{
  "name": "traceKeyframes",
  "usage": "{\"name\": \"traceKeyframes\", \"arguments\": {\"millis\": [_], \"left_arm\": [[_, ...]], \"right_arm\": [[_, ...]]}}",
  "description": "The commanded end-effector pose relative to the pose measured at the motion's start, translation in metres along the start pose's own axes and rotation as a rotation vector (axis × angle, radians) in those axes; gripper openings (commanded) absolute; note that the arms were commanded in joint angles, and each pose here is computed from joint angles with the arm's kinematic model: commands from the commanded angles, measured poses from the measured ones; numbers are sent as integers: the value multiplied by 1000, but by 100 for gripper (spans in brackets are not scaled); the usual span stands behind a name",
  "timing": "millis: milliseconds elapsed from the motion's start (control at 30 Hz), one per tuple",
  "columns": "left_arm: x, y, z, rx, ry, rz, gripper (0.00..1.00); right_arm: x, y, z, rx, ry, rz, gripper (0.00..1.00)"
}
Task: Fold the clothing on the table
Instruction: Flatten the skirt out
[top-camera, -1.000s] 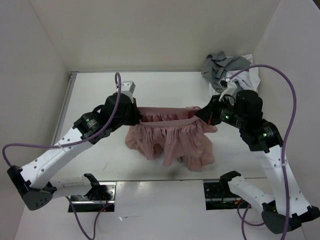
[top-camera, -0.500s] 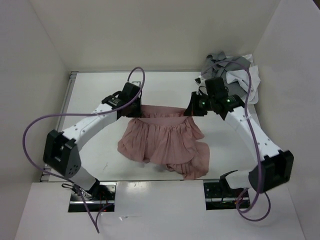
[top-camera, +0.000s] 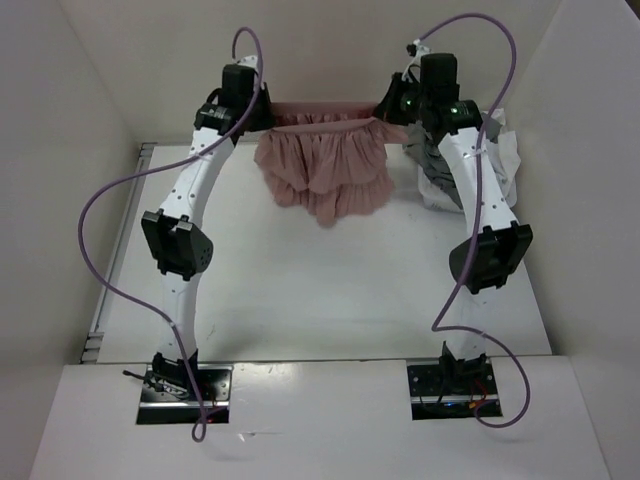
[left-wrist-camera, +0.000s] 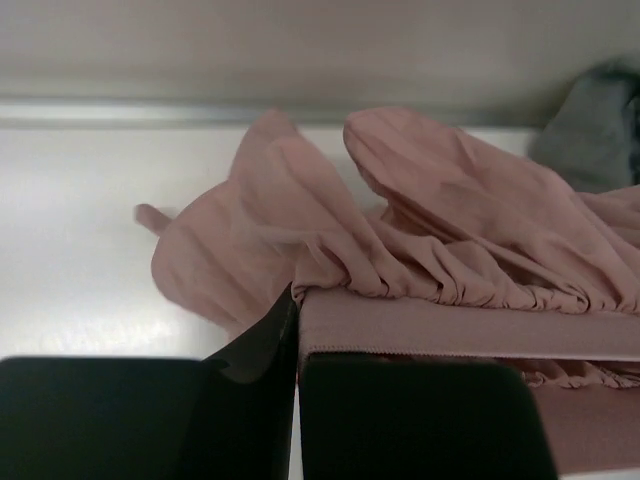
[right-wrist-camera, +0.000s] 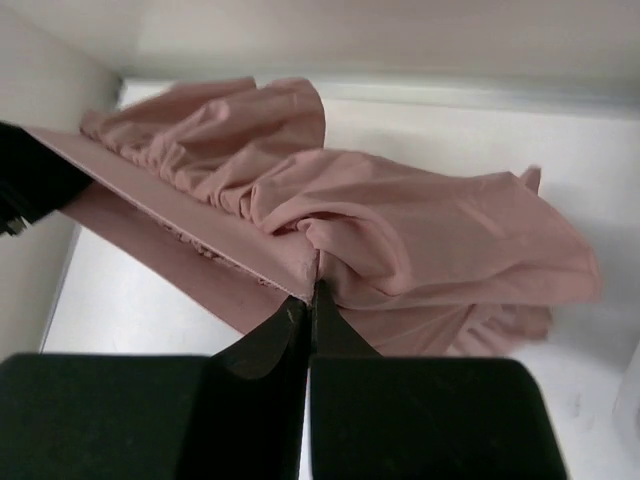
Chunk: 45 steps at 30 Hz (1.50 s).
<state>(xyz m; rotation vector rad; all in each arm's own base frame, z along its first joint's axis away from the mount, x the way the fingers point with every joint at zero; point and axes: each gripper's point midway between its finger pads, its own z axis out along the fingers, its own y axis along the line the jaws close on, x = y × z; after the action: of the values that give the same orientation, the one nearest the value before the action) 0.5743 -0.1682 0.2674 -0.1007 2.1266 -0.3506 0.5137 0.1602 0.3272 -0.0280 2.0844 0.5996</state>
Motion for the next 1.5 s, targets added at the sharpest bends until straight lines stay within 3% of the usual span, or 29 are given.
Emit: {"name": "traceKeyframes", "arguments": {"millis": [0,200,300,433,500,533,633,667,933,1100,1267,1333,1400,1467], "left_arm": [[-58,41,-21,-85,-102,-14,0],[-98,57,-25,-65,-216,-55,2],[-58,74,4,-112,-99,-60,2],[2,81,38,-150,41,-51,2],[40,90,54,-157,105,-76,2],[52,91,56,-150,121,-86,2],[72,89,54,-115,139,-114,2],[99,96,56,-123,189,-118,2],[141,96,23,-137,236,-117,3],[136,87,19,-113,230,-100,9],[120,82,36,-102,242,-84,13],[91,78,40,-90,187,-87,13],[87,78,51,-90,188,-87,13],[59,83,60,-92,141,-97,13]], "right_arm": [[-60,-20,-18,119,-150,-71,0],[-91,-20,-16,103,-219,-81,0],[-63,-30,8,93,-130,-63,0],[9,-61,50,135,48,-21,0],[16,-61,51,122,41,-23,0],[40,-72,59,135,84,-12,0],[76,-81,54,153,140,22,0],[80,-79,52,140,140,23,0],[126,-65,19,134,202,38,0],[116,-54,9,106,181,33,0],[103,-54,30,94,187,25,0],[105,-59,41,100,211,23,0],[77,-54,45,98,160,-1,0],[55,-51,53,99,126,-22,0]]}}
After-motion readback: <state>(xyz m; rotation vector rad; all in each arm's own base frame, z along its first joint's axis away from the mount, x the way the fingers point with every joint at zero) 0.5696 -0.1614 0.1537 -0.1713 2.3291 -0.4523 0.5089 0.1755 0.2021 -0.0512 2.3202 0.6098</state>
